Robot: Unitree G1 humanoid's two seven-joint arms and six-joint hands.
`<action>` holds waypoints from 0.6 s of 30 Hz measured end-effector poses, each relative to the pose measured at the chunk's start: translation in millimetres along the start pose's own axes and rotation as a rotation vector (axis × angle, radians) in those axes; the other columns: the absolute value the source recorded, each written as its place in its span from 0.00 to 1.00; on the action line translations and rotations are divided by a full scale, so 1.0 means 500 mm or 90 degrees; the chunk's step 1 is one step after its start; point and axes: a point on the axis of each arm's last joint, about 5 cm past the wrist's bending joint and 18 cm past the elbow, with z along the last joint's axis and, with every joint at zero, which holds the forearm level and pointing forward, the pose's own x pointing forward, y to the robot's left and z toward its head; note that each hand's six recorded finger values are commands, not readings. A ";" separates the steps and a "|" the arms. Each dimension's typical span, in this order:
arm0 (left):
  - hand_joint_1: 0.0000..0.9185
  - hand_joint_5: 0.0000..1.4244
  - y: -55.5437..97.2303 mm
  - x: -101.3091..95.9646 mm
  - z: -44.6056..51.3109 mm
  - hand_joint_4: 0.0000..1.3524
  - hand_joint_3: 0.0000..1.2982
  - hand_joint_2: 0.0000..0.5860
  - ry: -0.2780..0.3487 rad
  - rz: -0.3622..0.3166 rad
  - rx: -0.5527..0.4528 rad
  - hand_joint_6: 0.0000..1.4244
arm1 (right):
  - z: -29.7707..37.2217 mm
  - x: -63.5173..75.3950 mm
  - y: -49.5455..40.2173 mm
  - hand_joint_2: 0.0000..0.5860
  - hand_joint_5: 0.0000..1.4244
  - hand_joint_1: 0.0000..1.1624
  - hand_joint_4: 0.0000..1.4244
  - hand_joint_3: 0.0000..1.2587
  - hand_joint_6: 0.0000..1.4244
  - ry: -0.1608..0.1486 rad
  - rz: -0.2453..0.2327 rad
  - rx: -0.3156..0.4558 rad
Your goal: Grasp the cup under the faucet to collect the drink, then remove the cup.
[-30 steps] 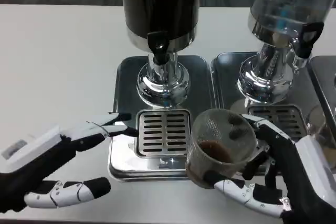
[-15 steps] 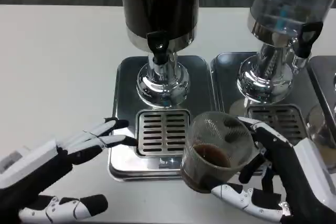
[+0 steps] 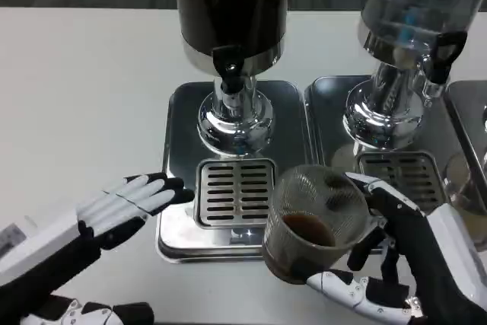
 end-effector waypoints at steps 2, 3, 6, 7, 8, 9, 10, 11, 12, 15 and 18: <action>0.00 0.00 -0.002 -0.003 0.001 0.00 0.04 0.23 0.000 0.000 0.000 0.01 | 0.000 0.000 0.000 0.57 0.64 0.63 0.46 0.45 0.90 -0.001 0.000 0.000; 0.00 0.00 -0.002 -0.003 0.002 0.00 0.04 0.23 0.000 0.000 0.000 0.00 | 0.000 0.000 -0.001 0.57 0.64 0.63 0.46 0.45 0.90 -0.001 0.000 -0.001; 0.00 0.00 0.001 -0.003 0.003 0.00 0.04 0.23 -0.006 -0.002 0.010 0.00 | 0.001 0.001 -0.001 0.57 0.64 0.63 0.46 0.45 0.90 -0.005 -0.001 0.000; 0.00 0.00 0.001 -0.003 0.004 0.00 0.05 0.23 -0.006 -0.004 0.012 0.00 | 0.001 0.001 -0.001 0.57 0.64 0.63 0.46 0.45 0.90 -0.006 -0.001 0.000; 0.00 0.00 0.001 -0.003 0.004 0.00 0.05 0.23 -0.006 -0.004 0.013 0.00 | 0.001 0.001 -0.001 0.57 0.64 0.63 0.46 0.45 0.90 -0.007 -0.001 0.000; 0.00 0.00 0.001 -0.003 0.004 0.00 0.05 0.23 -0.007 -0.004 0.016 0.00 | 0.001 0.001 -0.001 0.57 0.64 0.63 0.46 0.45 0.90 -0.007 -0.001 0.000; 0.00 0.00 0.001 -0.003 0.004 0.00 0.05 0.22 -0.008 -0.006 0.018 0.00 | 0.001 0.001 -0.001 0.57 0.64 0.63 0.46 0.45 0.90 -0.007 -0.002 0.000; 0.00 0.00 0.001 -0.003 0.004 0.00 0.05 0.22 -0.009 -0.007 0.019 0.00 | 0.001 0.002 -0.002 0.57 0.64 0.63 0.46 0.45 0.90 -0.006 -0.002 0.000; 0.00 0.00 0.002 -0.003 0.004 0.00 0.05 0.22 -0.010 -0.006 0.020 0.00 | 0.000 0.002 -0.002 0.57 0.64 0.63 0.46 0.45 0.90 -0.006 -0.003 0.000; 0.00 0.00 0.006 -0.005 0.005 0.00 0.05 0.22 -0.013 -0.006 0.026 0.00 | 0.000 0.002 -0.002 0.57 0.64 0.63 0.46 0.45 0.90 -0.006 -0.004 0.001; 0.00 0.00 0.008 -0.006 0.005 0.00 0.05 0.22 -0.013 -0.007 0.029 0.00 | 0.001 0.002 -0.002 0.57 0.64 0.63 0.47 0.45 0.90 -0.009 -0.005 0.001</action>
